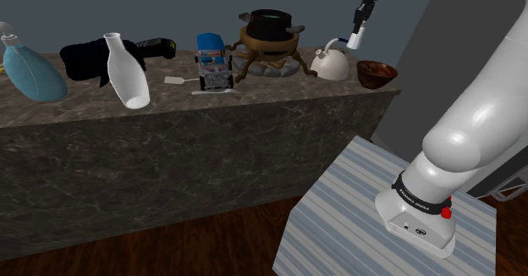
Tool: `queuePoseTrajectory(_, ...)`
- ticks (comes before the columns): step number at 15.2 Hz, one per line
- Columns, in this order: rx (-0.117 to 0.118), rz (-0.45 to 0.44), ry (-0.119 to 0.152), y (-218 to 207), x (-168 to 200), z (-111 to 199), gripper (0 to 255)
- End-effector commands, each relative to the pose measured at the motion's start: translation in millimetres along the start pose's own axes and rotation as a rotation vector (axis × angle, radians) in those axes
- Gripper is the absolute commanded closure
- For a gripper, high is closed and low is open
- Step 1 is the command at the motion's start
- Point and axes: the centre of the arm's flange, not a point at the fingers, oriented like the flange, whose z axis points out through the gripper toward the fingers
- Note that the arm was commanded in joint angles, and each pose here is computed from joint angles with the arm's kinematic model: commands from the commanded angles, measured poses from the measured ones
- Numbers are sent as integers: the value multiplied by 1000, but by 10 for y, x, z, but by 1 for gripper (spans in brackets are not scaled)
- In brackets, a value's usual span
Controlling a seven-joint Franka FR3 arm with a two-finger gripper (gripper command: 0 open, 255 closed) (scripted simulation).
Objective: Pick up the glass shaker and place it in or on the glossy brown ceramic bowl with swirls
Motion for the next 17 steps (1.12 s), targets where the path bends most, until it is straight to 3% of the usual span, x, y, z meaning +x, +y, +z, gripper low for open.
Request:
queuePoseTrajectory(1,0,-1,0,159,-166,-13,255)
queuePoseTrajectory(11,0,-1,0,1055,-1076,-10,255)
queuePoseTrajectory(17,0,-1,0,1023,-1081,305,255)
